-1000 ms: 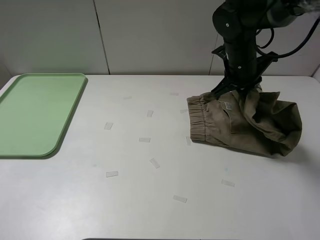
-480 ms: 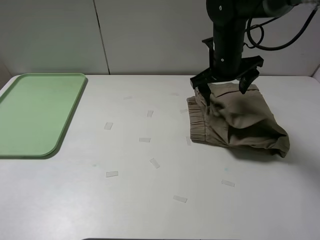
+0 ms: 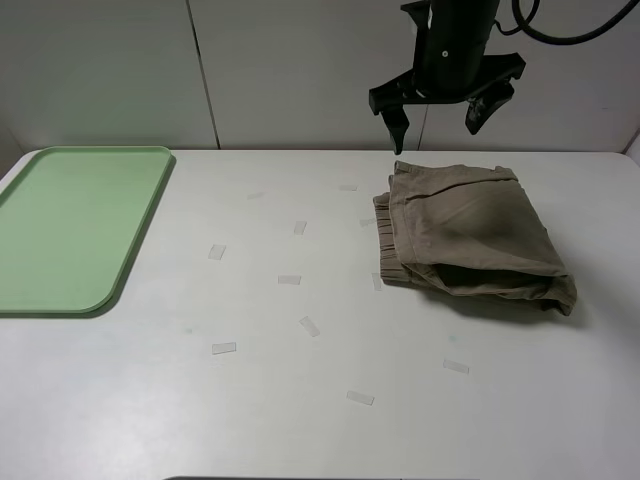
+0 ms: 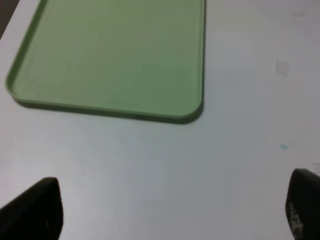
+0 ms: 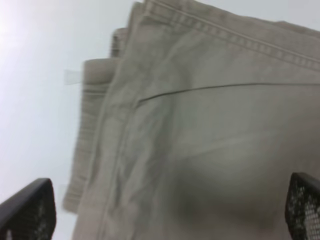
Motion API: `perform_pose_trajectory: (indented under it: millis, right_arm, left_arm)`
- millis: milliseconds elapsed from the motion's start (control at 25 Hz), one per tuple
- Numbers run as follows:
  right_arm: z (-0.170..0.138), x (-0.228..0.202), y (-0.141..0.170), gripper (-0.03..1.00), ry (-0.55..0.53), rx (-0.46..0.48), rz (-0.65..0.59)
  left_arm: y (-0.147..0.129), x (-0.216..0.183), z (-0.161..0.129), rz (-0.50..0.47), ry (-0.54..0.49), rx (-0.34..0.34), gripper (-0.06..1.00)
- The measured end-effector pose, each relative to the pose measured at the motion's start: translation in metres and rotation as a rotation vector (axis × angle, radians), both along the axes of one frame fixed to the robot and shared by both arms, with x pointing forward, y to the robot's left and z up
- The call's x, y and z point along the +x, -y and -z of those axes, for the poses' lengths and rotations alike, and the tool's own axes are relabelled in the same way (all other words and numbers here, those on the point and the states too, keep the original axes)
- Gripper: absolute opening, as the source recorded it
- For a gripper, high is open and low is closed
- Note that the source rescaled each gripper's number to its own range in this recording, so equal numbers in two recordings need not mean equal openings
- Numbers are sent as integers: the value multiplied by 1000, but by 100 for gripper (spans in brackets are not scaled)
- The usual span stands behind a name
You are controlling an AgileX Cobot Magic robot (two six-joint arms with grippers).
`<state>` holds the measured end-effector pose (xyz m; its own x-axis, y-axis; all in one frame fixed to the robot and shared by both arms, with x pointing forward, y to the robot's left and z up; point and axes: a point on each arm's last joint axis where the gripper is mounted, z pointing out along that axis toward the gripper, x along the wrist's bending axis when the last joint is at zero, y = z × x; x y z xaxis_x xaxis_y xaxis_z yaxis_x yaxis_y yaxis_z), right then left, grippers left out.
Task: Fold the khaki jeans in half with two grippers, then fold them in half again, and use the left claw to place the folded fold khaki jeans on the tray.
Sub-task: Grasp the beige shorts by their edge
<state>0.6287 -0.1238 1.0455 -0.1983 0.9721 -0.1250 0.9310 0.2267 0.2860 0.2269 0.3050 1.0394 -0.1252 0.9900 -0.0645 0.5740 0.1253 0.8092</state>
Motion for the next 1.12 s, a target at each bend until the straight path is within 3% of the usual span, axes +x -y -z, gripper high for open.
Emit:
perform_pose_trajectory:
  millis: [200,400,680,1120]
  right_arm:
    - [-40,-20,2,100,44,94,-81]
    - [-64,-63,18,100,46,122,-145]
    - [-78,-153,62,100,51,125,-160]
    - [-82,-278,125,100,232,196,-171]
  left_arm:
    - [0,0,0,0,0,0,88]
    - [0,-1,0,0,5,0,88]
    - [0,-1,0,0,5,0,88]
    - [0,-1,0,0,5,0,88]
